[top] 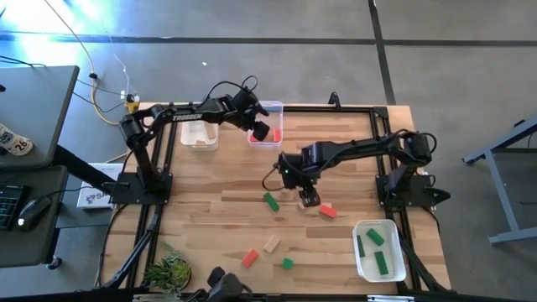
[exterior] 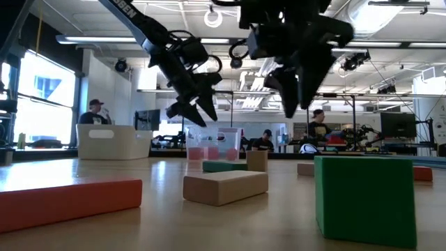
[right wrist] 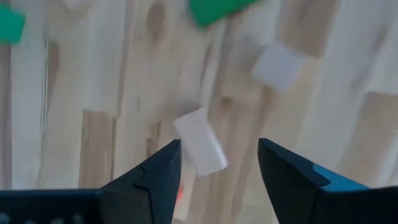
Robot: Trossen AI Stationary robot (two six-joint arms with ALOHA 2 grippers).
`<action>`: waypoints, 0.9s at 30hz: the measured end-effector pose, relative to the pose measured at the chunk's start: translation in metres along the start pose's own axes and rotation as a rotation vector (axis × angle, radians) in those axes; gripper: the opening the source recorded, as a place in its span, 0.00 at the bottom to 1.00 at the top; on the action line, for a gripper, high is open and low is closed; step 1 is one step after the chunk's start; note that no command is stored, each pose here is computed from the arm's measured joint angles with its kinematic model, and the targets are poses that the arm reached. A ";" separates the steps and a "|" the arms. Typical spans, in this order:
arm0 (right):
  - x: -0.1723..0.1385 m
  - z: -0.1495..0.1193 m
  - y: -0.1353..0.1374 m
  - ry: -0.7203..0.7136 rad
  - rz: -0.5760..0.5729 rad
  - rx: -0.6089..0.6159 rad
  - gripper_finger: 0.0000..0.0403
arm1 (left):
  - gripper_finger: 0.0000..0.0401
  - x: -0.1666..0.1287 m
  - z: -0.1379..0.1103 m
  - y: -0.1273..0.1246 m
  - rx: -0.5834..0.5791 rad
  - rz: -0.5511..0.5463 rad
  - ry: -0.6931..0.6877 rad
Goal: Sort & place blocks by color
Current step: Put the brown block into the top white bin
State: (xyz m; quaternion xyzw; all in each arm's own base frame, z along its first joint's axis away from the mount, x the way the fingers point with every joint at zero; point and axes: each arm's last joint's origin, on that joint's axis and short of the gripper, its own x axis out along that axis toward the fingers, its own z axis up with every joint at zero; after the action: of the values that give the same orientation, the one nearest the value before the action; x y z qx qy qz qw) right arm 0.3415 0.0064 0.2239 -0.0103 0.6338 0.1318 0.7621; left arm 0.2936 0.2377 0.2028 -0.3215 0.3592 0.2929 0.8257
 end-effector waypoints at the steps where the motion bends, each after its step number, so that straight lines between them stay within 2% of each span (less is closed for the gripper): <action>1: 0.004 -0.002 0.003 0.013 0.001 -0.008 0.50 | 0.52 -0.003 0.001 -0.001 0.002 -0.016 -0.005; 6: 0.033 -0.018 0.020 0.105 -0.051 -0.049 0.50 | 0.51 -0.025 0.006 -0.010 0.016 -0.104 -0.036; 13: 0.054 -0.026 0.040 0.117 -0.133 -0.120 0.50 | 0.50 -0.060 0.006 -0.030 0.058 -0.168 -0.083; 17: 0.058 -0.026 0.040 0.091 -0.178 -0.127 0.49 | 0.50 -0.078 0.002 -0.042 0.094 -0.192 -0.099; 27: 0.076 -0.039 0.030 0.074 -0.153 -0.100 0.49 | 0.50 -0.108 -0.010 -0.064 0.156 -0.208 -0.108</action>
State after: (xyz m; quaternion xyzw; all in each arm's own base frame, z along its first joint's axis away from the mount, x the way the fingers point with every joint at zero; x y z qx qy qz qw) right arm 0.3100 0.0424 0.1477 -0.1019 0.6517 0.1042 0.7444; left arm 0.2738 0.1627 0.3025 -0.2757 0.3007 0.1938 0.8922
